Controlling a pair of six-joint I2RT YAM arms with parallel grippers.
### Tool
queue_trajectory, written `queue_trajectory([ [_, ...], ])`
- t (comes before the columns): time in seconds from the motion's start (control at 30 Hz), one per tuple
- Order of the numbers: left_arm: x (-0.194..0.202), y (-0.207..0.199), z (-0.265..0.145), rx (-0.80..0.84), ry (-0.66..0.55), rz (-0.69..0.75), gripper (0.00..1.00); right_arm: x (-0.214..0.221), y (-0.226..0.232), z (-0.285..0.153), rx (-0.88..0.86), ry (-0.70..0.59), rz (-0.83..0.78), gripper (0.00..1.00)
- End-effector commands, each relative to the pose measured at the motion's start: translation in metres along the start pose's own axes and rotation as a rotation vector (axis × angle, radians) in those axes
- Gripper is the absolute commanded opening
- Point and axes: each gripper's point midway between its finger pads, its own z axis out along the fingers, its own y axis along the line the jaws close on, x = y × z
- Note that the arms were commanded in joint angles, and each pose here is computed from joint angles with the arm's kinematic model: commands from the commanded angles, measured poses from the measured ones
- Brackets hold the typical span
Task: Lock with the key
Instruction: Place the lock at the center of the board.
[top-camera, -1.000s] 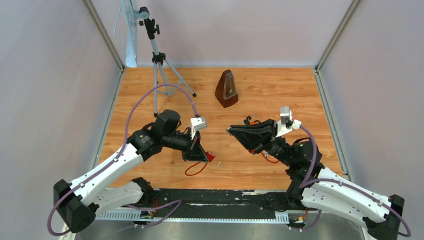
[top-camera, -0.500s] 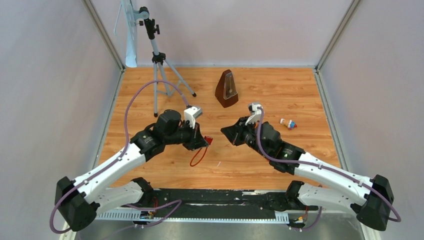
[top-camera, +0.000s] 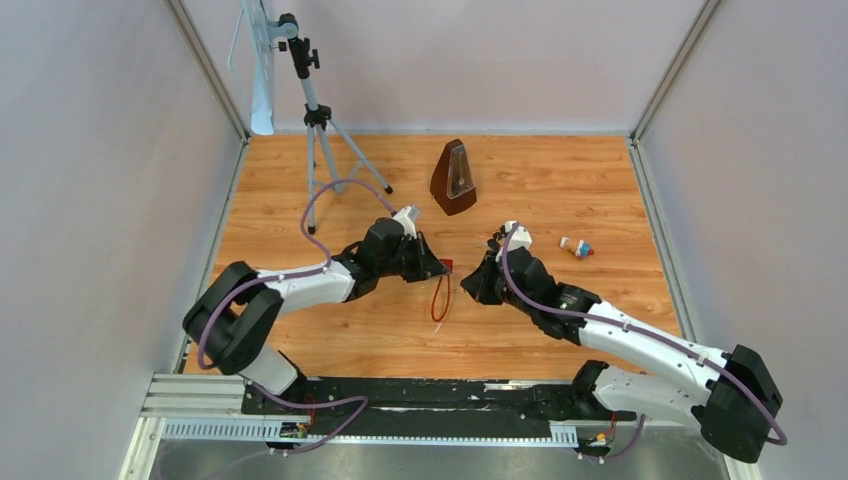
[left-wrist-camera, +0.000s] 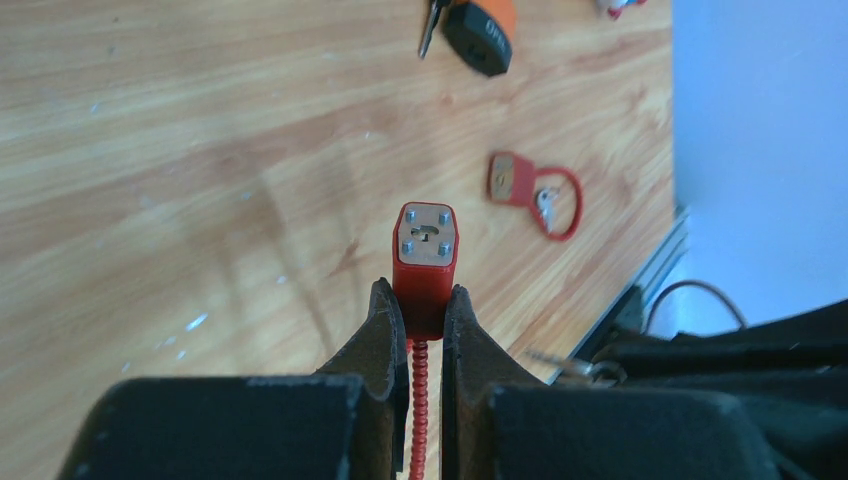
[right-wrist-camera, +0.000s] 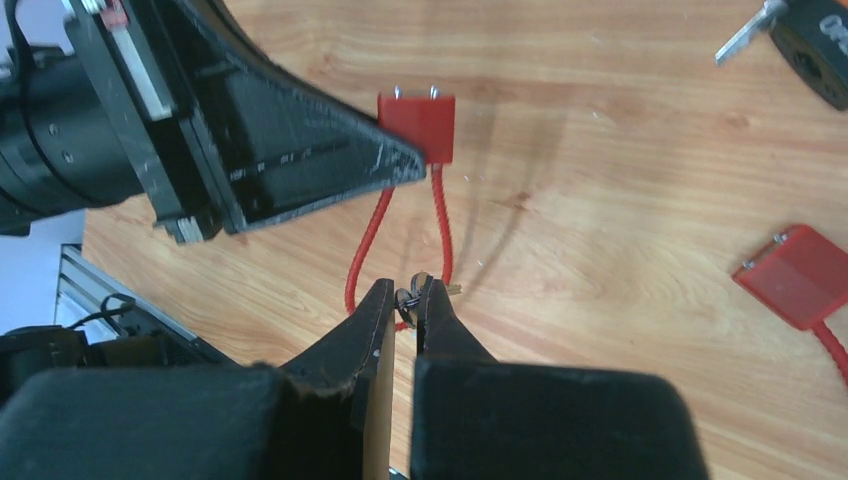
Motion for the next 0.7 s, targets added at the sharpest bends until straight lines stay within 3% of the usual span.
queue_trajectory([
  [0.0, -0.041, -0.048, 0.017, 0.204, -0.134, -0.115, 0.00, 0.010, -0.008, -0.001, 0.010, 0.048, 0.032, 0.00],
  [0.2, -0.032, -0.027, 0.046, 0.207, -0.138, -0.212, 0.00, 0.019, -0.024, 0.012, 0.063, 0.095, 0.033, 0.00],
  [0.27, -0.026, -0.013, 0.051, 0.172, -0.140, -0.215, 0.04, 0.025, -0.024, 0.019, 0.052, 0.125, 0.014, 0.00],
  [0.33, -0.022, -0.002, 0.054, 0.133, -0.143, -0.201, 0.16, 0.031, -0.025, 0.026, 0.046, 0.151, 0.006, 0.00],
  [0.4, -0.018, 0.008, 0.054, 0.088, -0.139, -0.176, 0.38, 0.035, -0.023, 0.032, 0.035, 0.169, -0.001, 0.00],
  [0.5, -0.022, 0.017, 0.049, 0.022, -0.155, -0.137, 0.58, 0.037, -0.023, 0.042, 0.040, 0.182, 0.003, 0.00],
  [0.53, -0.020, 0.019, 0.043, -0.009, -0.145, -0.125, 0.76, 0.036, -0.022, 0.045, 0.040, 0.184, 0.003, 0.00],
  [0.6, -0.023, 0.027, 0.033, -0.101, -0.146, -0.096, 0.97, 0.036, -0.021, 0.051, 0.039, 0.183, 0.002, 0.00],
  [0.67, -0.033, 0.039, 0.020, -0.225, -0.177, -0.056, 0.99, 0.040, -0.016, 0.055, 0.017, 0.207, 0.008, 0.00],
])
